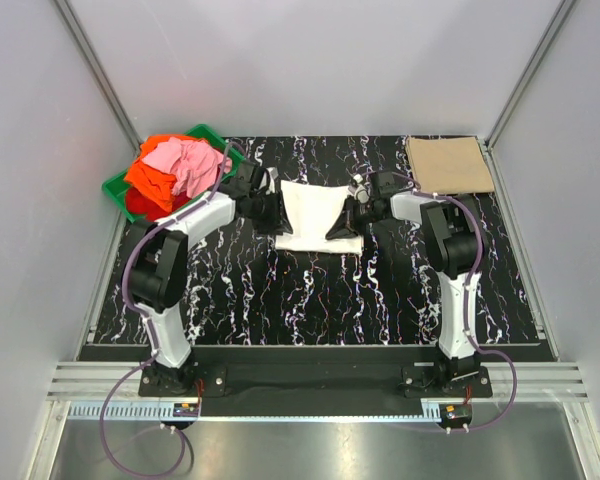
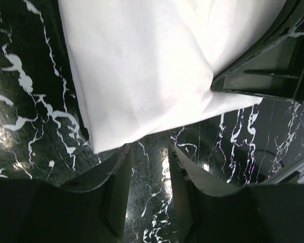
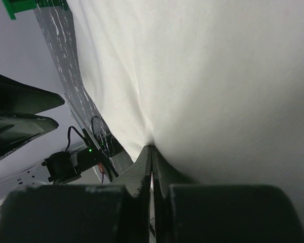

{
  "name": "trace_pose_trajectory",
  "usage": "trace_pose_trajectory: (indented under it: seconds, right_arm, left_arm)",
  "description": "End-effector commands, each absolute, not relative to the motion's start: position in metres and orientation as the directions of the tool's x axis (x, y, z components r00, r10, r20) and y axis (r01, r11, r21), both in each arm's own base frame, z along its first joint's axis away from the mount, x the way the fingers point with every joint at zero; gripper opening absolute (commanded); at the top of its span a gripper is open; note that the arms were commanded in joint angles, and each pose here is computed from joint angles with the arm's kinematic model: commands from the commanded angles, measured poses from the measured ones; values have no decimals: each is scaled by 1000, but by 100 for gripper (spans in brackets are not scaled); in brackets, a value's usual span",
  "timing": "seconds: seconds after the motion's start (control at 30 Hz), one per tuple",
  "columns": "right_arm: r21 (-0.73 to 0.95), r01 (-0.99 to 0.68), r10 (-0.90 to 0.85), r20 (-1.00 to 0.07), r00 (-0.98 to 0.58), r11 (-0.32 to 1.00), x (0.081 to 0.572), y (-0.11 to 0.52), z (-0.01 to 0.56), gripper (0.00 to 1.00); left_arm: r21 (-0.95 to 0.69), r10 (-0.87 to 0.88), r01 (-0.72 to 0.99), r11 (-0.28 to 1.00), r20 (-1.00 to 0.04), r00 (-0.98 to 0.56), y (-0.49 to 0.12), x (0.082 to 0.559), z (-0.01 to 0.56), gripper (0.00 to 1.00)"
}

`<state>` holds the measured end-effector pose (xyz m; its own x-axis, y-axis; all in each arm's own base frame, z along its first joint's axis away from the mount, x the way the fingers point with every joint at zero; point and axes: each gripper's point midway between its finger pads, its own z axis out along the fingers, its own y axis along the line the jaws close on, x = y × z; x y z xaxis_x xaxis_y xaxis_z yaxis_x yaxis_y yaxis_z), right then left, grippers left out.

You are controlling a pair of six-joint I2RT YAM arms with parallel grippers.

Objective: Fold and stack the t-shirts
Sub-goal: Fold the tshirt, then neatly place the folded tshirt to the corner

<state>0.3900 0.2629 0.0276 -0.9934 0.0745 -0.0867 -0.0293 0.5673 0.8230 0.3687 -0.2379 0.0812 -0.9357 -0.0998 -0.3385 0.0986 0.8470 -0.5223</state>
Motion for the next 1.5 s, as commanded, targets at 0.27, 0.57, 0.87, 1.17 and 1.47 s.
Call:
trace_pose_trajectory:
  seconds: [0.27, 0.57, 0.87, 1.17, 1.47]
  right_arm:
    - [689, -115, 216, -374, -902, 716, 443, 204, 100, 35]
    - [603, -87, 226, -423, -878, 793, 504, 170, 78, 65]
    - [603, -65, 222, -389, -894, 795, 533, 174, 34, 74]
    - [567, -69, 189, -383, -904, 821, 529, 183, 10, 75]
    - [542, -47, 196, -383, -903, 839, 527, 183, 6, 66]
  left_arm:
    - [-541, -65, 273, 796, -524, -849, -276, 468, 109, 39]
    - [-436, -73, 227, 871, -571, -818, -259, 525, 73, 39]
    - [-417, -85, 198, 887, -569, -818, -247, 550, 45, 40]
    - [-433, -94, 182, 883, -544, -834, -247, 552, 29, 40]
    - [-460, -84, 207, 864, -535, -840, -251, 545, 46, 40]
